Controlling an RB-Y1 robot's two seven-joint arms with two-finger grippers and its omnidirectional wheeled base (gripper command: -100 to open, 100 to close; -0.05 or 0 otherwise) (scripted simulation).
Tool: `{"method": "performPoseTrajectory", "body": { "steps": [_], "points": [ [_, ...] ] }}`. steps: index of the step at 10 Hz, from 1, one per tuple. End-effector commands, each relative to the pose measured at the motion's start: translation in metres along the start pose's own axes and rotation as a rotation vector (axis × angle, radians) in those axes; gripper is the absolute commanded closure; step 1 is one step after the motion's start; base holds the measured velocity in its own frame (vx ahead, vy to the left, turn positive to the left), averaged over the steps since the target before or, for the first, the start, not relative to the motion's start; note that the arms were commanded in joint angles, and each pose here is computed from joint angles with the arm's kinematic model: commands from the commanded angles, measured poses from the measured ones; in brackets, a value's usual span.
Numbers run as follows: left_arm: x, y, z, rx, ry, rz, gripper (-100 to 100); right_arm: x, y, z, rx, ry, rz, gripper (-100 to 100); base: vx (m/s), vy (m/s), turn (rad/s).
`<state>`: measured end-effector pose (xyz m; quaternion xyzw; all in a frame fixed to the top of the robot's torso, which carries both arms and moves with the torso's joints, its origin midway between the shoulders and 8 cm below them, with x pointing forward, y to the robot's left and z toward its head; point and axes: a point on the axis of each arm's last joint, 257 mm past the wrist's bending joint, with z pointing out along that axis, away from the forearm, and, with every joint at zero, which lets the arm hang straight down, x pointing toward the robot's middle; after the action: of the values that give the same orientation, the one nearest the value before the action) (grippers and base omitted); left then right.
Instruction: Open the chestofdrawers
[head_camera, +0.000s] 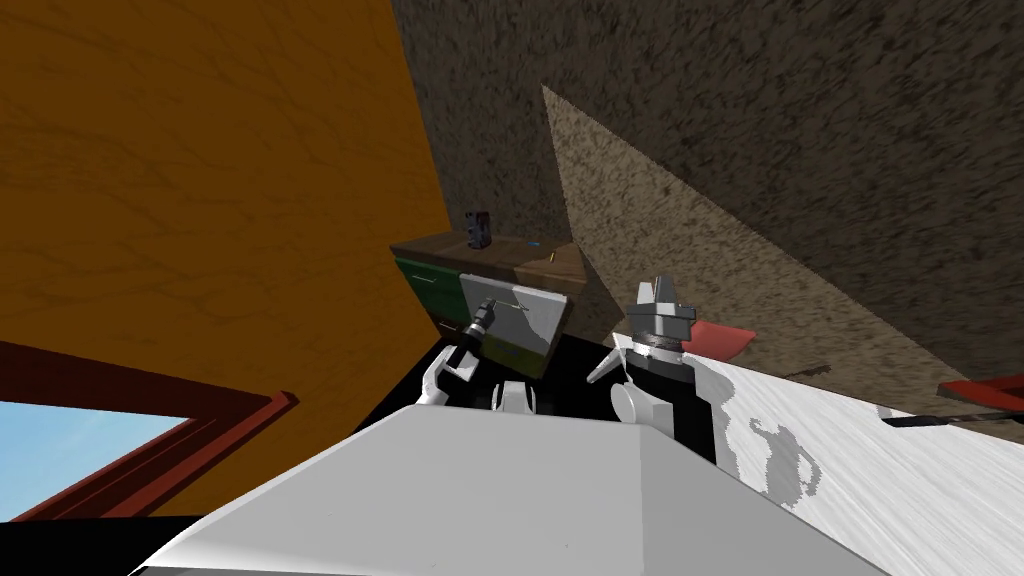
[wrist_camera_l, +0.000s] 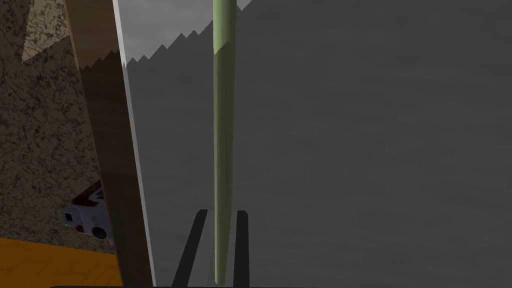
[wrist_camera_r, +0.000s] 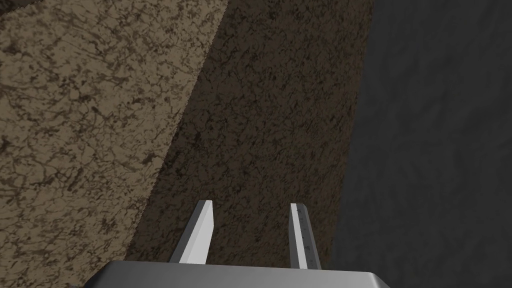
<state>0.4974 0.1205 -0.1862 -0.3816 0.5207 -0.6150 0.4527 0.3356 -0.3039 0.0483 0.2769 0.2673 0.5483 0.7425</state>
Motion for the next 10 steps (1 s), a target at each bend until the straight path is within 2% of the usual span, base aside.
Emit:
{"method": "performPoseTrajectory", "body": {
  "steps": [1,4,5,6,7,10],
  "points": [
    [0.001,-0.006,-0.008,0.01,0.031,-0.004,100,0.0,0.0,0.0,0.0,0.0,0.0,0,-0.051,-0.032,0.121],
    [0.005,-0.009,-0.019,0.008,0.068,-0.011,100,0.0,0.0,0.0,0.0,0.0,0.0,0,-0.043,-0.026,0.122],
    [0.008,-0.011,-0.026,0.004,0.094,-0.018,100,0.0,0.0,0.0,0.0,0.0,0.0,0,-0.055,-0.039,0.203],
    [0.006,-0.004,-0.023,-0.009,0.079,-0.014,100,0.0,0.0,0.0,0.0,0.0,0.0,0,-0.028,-0.021,0.053],
    [0.009,-0.006,-0.034,-0.006,0.107,-0.017,100,0.0,0.0,0.0,0.0,0.0,0.0,0,-0.02,-0.016,0.172],
    [0.014,-0.011,-0.049,0.001,0.15,-0.021,100,0.0,0.0,0.0,0.0,0.0,0.0,0,-0.029,-0.022,0.159]
  ]
}}
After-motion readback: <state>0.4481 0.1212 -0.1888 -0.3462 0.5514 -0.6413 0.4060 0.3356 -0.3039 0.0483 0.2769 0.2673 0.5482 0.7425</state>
